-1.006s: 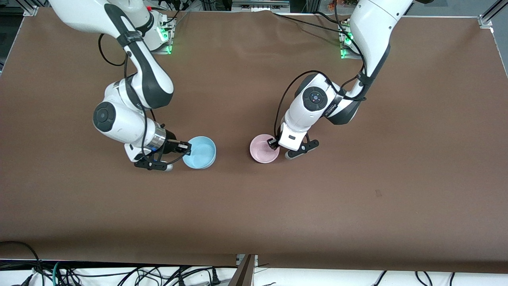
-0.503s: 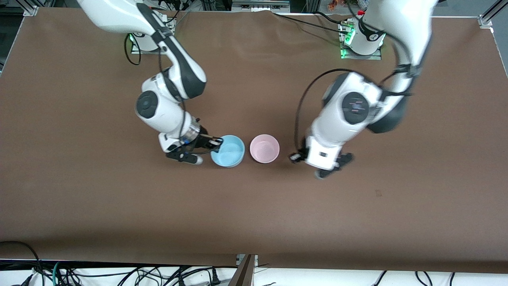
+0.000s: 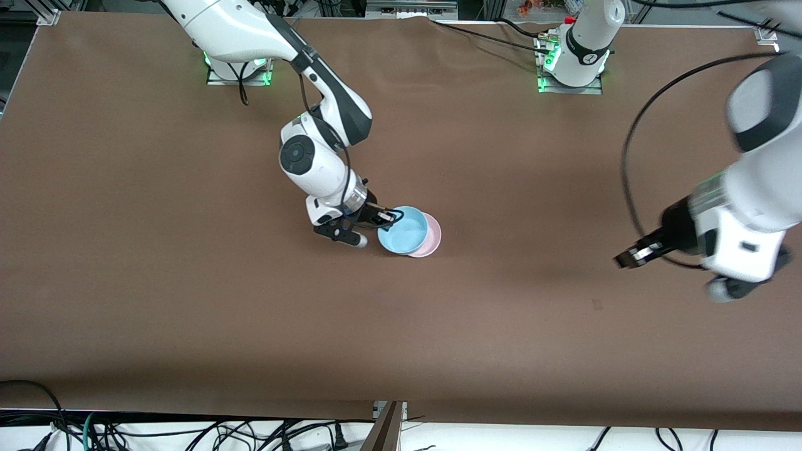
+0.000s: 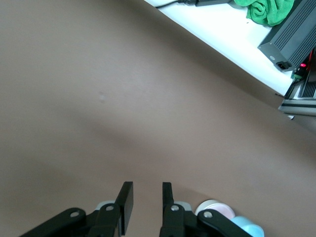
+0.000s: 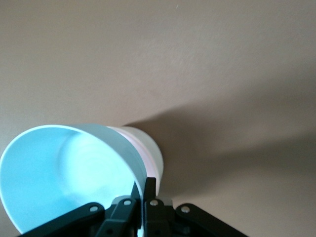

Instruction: Stack pink and blue bowls on white bowl

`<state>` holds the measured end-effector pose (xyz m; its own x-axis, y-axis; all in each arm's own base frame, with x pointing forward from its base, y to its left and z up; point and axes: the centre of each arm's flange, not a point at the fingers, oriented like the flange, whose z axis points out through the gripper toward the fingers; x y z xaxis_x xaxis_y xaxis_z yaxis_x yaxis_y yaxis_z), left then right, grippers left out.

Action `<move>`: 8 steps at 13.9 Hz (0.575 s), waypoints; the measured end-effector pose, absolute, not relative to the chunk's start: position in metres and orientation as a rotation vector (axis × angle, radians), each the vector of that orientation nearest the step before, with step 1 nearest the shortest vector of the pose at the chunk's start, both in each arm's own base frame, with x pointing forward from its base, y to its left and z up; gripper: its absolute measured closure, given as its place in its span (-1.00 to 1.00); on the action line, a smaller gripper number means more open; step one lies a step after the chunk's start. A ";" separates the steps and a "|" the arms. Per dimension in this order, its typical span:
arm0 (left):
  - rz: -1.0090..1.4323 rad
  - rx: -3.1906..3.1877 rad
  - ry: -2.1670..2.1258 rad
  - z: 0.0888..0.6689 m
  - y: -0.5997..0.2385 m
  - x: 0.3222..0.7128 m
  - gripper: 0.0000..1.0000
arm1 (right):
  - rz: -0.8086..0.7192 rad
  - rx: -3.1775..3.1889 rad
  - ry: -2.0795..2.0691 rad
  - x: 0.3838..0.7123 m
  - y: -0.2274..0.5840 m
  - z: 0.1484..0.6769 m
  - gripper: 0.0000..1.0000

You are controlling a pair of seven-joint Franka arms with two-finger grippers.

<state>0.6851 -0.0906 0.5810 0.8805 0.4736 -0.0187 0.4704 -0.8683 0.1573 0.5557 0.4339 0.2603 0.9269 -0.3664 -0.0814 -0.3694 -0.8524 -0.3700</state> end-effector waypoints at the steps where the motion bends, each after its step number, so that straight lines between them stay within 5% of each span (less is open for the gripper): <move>1: 0.039 2.923 0.681 0.596 -0.080 0.676 0.37 | 0.019 -2.700 0.540 0.554 0.439 0.257 0.96; 8: 0.039 3.100 0.356 0.640 -0.057 0.582 0.37 | 0.057 -2.717 0.539 0.546 0.448 0.234 0.96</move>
